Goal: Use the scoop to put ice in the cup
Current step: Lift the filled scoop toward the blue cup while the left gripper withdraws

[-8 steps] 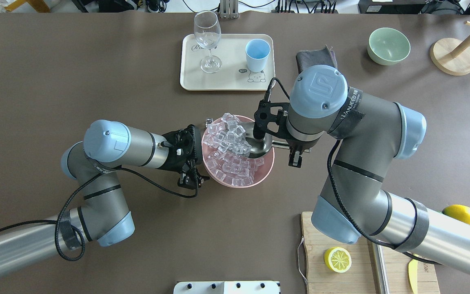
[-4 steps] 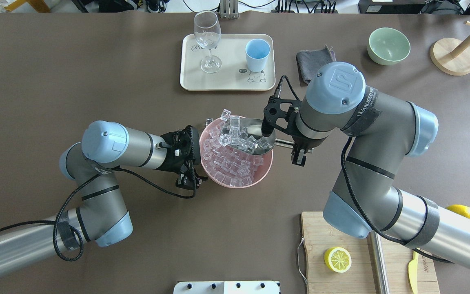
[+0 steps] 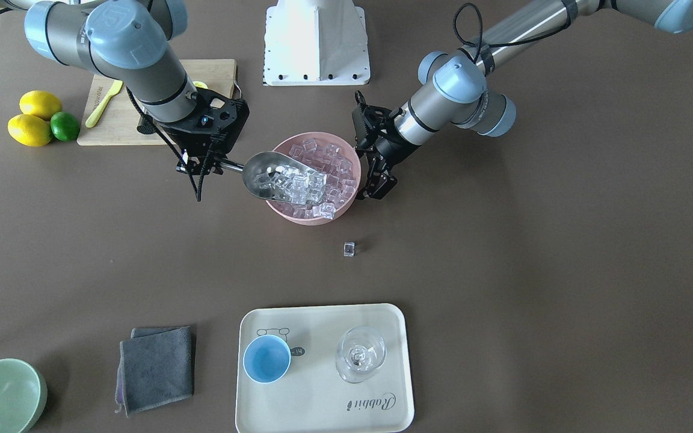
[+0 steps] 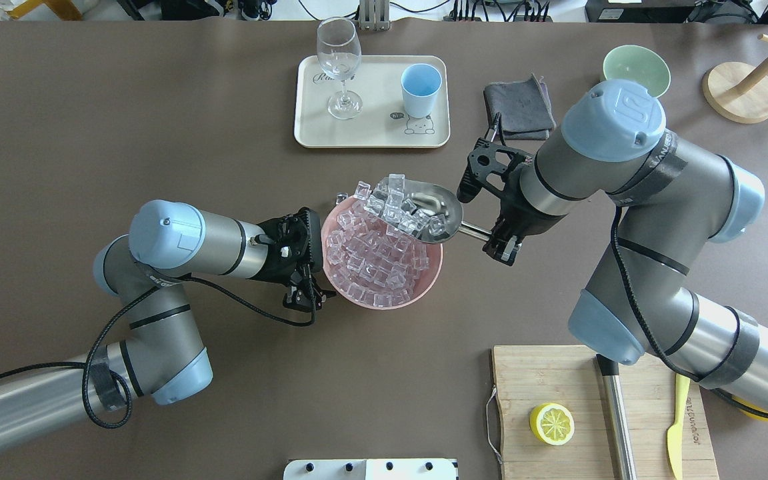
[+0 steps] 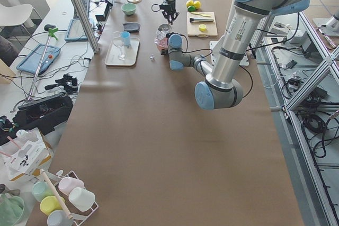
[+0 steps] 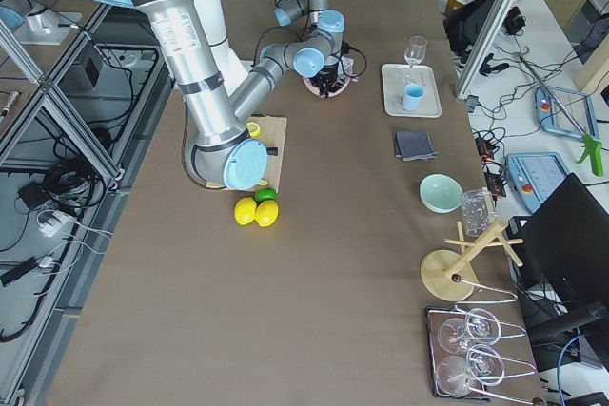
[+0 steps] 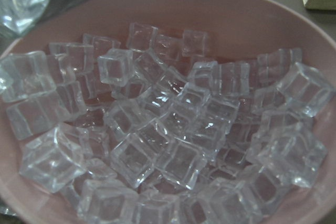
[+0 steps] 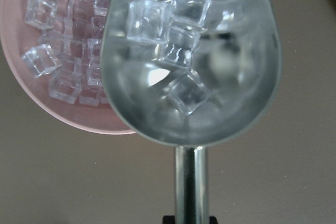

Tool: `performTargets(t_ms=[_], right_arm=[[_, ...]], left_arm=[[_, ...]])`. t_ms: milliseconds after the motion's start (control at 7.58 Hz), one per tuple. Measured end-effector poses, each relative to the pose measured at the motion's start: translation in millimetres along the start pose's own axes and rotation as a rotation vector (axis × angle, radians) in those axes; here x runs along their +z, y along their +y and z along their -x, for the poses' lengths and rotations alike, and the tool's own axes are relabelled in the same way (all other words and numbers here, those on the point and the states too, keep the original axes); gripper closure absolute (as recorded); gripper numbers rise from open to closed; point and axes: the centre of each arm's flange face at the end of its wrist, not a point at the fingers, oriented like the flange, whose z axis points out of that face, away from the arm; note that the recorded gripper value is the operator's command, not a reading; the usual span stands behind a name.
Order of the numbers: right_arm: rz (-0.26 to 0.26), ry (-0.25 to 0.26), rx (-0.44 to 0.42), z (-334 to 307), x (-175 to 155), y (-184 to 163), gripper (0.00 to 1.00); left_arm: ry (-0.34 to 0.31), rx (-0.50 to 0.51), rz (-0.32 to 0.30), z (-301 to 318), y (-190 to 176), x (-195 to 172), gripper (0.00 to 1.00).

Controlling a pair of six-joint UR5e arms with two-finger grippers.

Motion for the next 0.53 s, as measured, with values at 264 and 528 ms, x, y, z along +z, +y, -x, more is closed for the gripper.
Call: performTargets(t_ms=[264, 528], right_arm=[[-0.034, -0.023, 0.069, -12, -8, 12, 1.0], [-0.045, -0.031, 0.149, -24, -17, 15, 1.0]], left_arm=[[0.0, 0.0, 0.002, 0, 4, -1, 0.02], [0.001, 0.003, -0.002, -1, 16, -4, 0.02]])
